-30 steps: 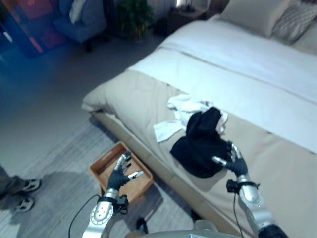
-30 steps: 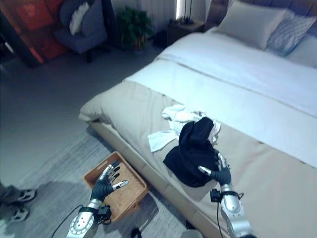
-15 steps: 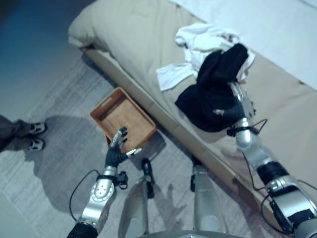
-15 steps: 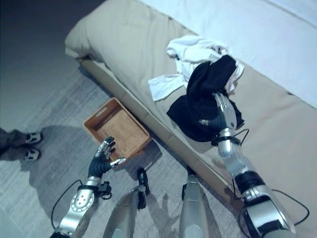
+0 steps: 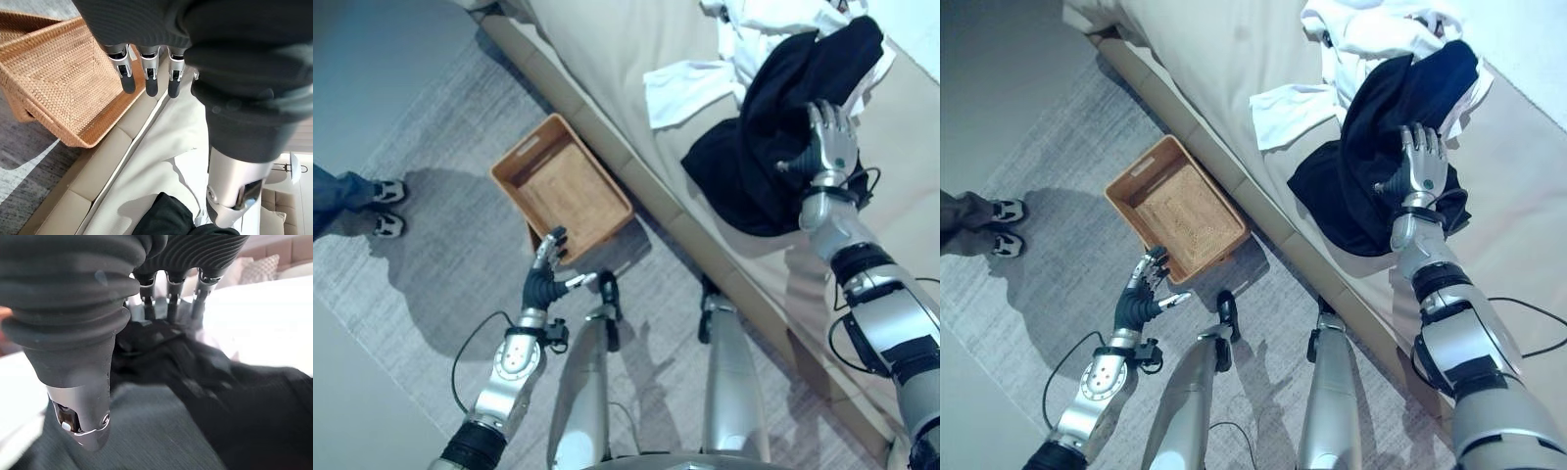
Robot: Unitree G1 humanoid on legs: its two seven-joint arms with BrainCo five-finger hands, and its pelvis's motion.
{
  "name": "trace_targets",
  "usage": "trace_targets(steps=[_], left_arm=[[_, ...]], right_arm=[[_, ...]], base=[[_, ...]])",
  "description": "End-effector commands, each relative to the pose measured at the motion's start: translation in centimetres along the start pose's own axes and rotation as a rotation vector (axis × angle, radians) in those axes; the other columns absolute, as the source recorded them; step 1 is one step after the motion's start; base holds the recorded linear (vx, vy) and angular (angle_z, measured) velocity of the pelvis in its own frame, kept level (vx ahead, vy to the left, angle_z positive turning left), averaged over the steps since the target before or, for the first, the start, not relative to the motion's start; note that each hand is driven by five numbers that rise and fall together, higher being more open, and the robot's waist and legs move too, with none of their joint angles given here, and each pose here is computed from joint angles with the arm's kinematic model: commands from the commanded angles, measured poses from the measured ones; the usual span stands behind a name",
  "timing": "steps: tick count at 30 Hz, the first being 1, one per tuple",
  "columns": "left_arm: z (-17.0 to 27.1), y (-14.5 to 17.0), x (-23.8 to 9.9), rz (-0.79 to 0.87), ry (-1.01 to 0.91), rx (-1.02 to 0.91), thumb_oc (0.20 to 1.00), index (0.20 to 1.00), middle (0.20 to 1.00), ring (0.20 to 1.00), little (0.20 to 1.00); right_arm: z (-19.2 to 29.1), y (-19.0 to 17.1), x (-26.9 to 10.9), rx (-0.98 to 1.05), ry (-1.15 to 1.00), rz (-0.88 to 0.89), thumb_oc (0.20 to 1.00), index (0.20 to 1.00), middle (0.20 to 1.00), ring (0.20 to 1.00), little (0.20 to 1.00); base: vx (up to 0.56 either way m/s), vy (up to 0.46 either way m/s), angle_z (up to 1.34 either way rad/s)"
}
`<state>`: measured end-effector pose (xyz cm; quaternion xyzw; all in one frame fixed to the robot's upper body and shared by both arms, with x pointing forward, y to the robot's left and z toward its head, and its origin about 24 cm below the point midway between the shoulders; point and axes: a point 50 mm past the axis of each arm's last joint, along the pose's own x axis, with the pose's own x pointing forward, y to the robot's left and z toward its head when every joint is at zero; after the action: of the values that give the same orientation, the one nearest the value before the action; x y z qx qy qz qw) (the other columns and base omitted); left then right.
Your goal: Pick up clothes into the bucket
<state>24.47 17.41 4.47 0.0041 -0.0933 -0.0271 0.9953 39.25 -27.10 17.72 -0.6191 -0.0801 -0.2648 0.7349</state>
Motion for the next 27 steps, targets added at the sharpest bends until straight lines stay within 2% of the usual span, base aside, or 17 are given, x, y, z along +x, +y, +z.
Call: trace_targets(steps=[1, 8, 9, 10, 11, 12, 27], left_arm=[[1.7, -0.4, -0.5, -0.028, -0.084, -0.019, 1.0, 1.0, 1.0, 1.0, 1.0], [1.7, -0.9, -0.2, -0.052, -0.082, -0.033, 1.0, 1.0, 1.0, 1.0, 1.0], [1.5, -1.0, -0.1, -0.067, -0.072, -0.028, 1.0, 1.0, 1.0, 1.0, 1.0], [1.5, -1.0, -0.1, -0.067, -0.072, -0.028, 1.0, 1.0, 1.0, 1.0, 1.0], [1.5, -1.0, -0.1, -0.067, -0.072, -0.028, 1.0, 1.0, 1.0, 1.0, 1.0], [1.4, -1.0, -0.1, -0.067, -0.066, -0.023, 1.0, 1.0, 1.0, 1.0, 1.0], [1.3, -0.8, 0.5, -0.022, -0.081, -0.003, 1.0, 1.0, 1.0, 1.0, 1.0]], right_arm=[[0.0, -0.9, 0.6, -0.05, -0.068, 0.015, 1.0, 1.0, 1.0, 1.0, 1.0], [0.9, 1.3, -0.3, -0.099, -0.11, 0.178, 1.0, 1.0, 1.0, 1.0, 1.0], [0.9, 2.4, -0.9, -0.098, -0.092, 0.253, 0.79, 0.79, 0.79, 0.79, 0.79], [1.0, 2.4, -0.9, -0.098, -0.092, 0.253, 0.398, 0.398, 0.398, 0.398, 0.398], [1.0, 2.4, -0.9, -0.098, -0.092, 0.253, 0.253, 0.253, 0.253, 0.253, 0.253], [0.9, 3.0, -1.3, -0.08, -0.08, 0.283, 0.2, 0.2, 0.2, 0.2, 0.2], [0.7, 3.5, -2.6, 0.12, -0.042, 0.209, 0.2, 0.2, 0.2, 0.2, 0.2]], base=[[0.0, 0.0, 0.0], [0.0, 0.0, 0.0], [0.0, 0.0, 0.0], [0.0, 0.0, 0.0], [0.0, 0.0, 0.0], [0.0, 0.0, 0.0], [0.01, 0.006, -0.01]])
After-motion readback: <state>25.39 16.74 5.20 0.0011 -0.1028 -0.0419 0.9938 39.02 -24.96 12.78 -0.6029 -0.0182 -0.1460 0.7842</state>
